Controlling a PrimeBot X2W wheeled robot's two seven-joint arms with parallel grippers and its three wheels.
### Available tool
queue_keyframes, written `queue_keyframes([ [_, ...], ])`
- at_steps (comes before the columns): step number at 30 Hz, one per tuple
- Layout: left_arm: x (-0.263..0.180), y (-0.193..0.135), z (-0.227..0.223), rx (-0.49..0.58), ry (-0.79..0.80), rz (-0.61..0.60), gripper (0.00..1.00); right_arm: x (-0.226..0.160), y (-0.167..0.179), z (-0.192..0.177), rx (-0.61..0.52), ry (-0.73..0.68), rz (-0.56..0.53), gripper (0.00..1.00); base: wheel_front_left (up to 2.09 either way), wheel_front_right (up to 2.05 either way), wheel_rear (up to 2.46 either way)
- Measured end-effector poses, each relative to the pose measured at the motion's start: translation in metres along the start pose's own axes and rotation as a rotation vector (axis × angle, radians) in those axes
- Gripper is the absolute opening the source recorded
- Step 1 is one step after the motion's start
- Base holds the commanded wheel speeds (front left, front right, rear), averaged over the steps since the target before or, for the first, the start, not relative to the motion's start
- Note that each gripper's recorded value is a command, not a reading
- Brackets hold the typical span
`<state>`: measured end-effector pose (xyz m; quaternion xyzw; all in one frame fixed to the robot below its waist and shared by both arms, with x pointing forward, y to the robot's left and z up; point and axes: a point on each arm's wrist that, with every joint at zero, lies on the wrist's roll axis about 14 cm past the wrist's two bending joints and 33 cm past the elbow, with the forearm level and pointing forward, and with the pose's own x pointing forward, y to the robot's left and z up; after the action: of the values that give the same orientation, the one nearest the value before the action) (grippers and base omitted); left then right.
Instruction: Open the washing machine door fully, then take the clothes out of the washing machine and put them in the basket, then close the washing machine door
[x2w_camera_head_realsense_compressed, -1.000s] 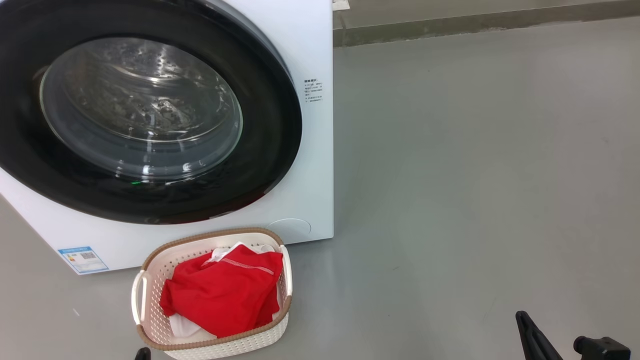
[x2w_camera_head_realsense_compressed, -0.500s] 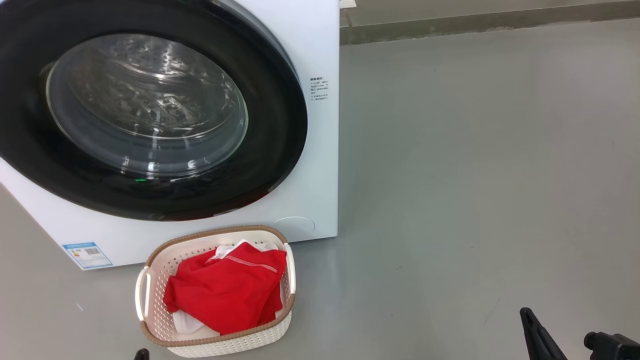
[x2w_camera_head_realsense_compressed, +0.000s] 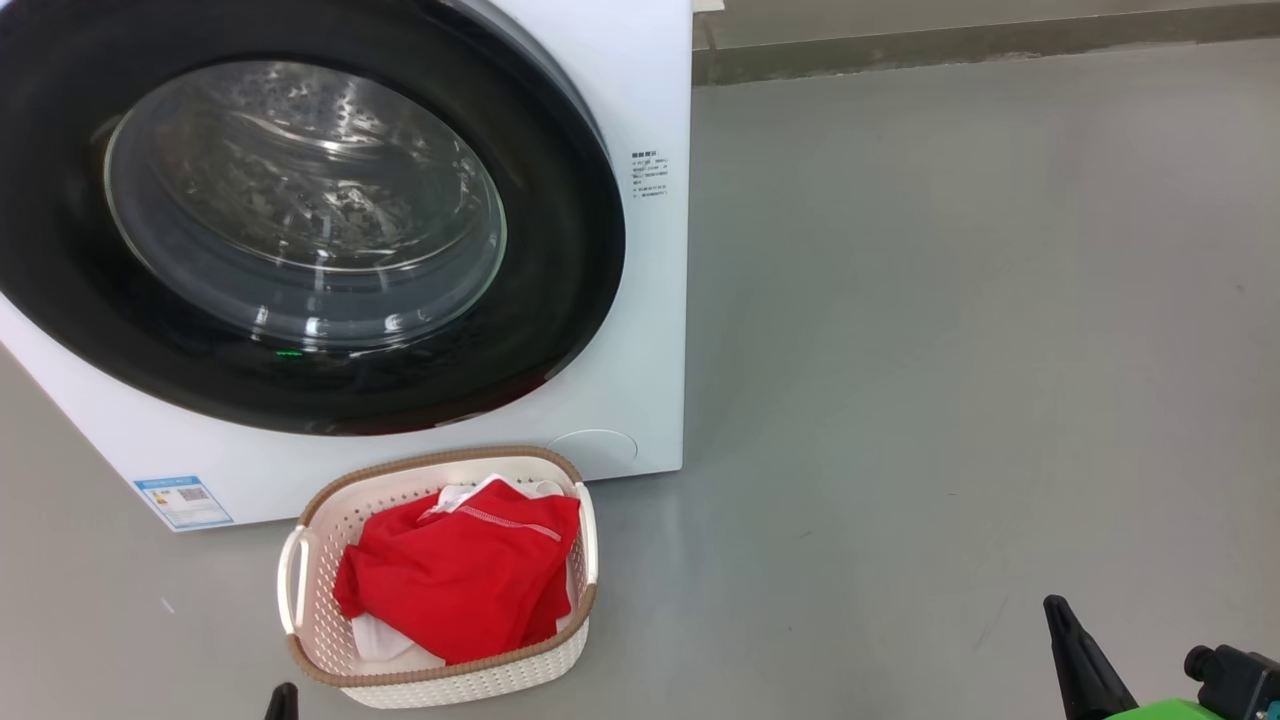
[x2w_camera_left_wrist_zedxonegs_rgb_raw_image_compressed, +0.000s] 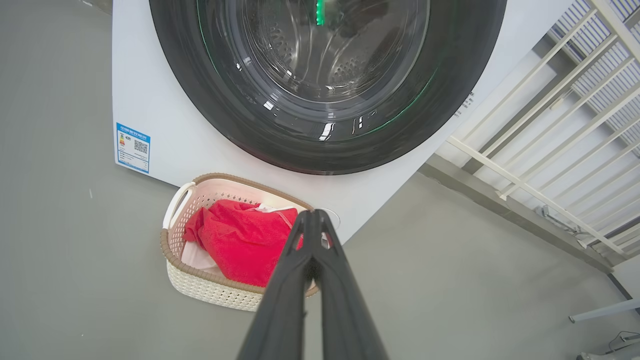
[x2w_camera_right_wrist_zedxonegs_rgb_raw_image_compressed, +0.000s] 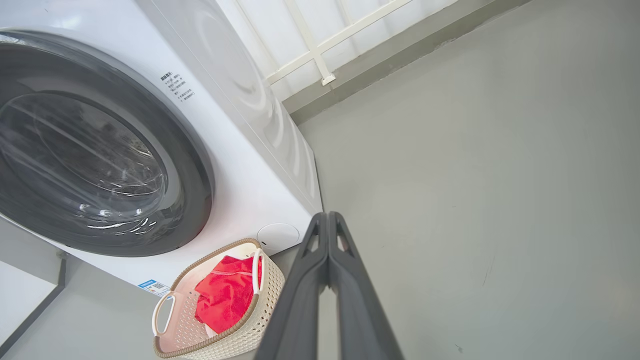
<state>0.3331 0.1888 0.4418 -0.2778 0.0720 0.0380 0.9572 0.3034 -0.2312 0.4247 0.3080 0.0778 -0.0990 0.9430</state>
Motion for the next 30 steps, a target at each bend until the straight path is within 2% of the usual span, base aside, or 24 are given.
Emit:
queue_keyframes([
  [30,0.014,-0.005,0.009,-0.325,0.000,0.006,0.00,0.018,0.014,0.009,0.298,0.007,0.013,0.00,0.00,0.00,0.00],
])
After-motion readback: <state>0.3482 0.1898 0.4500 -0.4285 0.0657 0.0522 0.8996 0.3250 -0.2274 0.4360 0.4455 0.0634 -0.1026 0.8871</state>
